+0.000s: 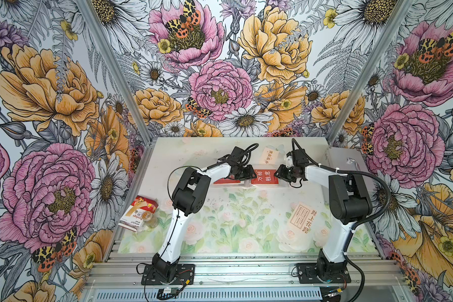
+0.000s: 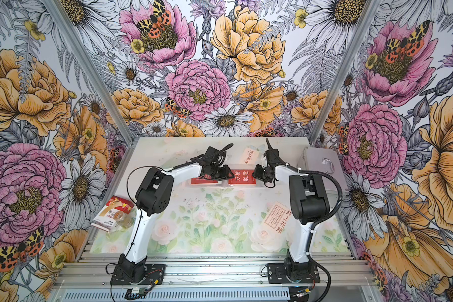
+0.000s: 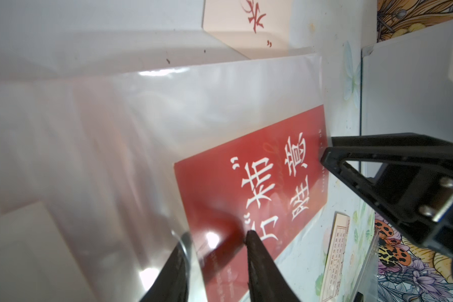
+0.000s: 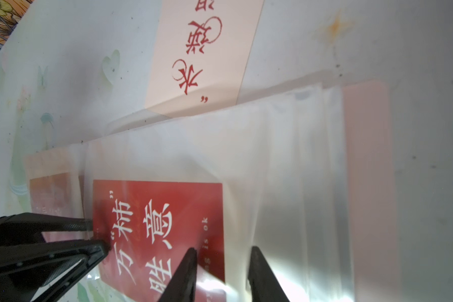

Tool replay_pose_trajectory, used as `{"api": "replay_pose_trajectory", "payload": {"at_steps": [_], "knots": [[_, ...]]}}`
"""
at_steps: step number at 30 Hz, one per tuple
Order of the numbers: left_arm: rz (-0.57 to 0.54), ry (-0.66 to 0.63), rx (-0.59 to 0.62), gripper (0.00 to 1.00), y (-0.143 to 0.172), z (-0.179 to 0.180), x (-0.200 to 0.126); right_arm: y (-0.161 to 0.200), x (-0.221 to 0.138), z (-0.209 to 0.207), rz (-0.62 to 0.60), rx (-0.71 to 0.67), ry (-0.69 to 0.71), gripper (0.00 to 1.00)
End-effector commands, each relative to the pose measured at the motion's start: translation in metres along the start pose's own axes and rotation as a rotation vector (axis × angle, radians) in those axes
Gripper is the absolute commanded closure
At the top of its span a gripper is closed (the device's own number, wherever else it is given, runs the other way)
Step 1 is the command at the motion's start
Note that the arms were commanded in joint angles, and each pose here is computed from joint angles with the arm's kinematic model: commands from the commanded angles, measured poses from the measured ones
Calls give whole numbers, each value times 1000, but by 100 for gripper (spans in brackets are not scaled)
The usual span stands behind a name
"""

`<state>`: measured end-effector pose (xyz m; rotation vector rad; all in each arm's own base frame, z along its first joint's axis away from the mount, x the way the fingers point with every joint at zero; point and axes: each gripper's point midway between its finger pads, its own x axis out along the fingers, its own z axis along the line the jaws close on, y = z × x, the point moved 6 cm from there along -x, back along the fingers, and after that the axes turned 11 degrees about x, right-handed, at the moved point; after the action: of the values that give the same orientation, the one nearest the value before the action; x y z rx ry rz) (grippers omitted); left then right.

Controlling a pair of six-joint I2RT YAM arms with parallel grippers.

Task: Place the photos into the photo albums
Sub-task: Turn the page of the photo album at the center of the board.

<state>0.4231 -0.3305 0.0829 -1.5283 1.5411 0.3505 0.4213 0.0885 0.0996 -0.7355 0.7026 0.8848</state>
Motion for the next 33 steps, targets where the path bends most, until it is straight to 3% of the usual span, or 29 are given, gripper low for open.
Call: {"api": "replay_pose_trajectory", "payload": {"at_steps": [1,13,20,33], "knots": [[15,19,-3,63,2,-4,9,-10,-25,29,-47,-44,-80,65],[10,27,-2,63,0,-7,6,-12,-53,53,-57,-52,-192,65],[5,34,5,63,-2,-11,5,-5,-50,68,37,-38,-303,64],[-4,37,14,63,-4,-16,1,1,-49,76,47,-57,-305,67]]}}
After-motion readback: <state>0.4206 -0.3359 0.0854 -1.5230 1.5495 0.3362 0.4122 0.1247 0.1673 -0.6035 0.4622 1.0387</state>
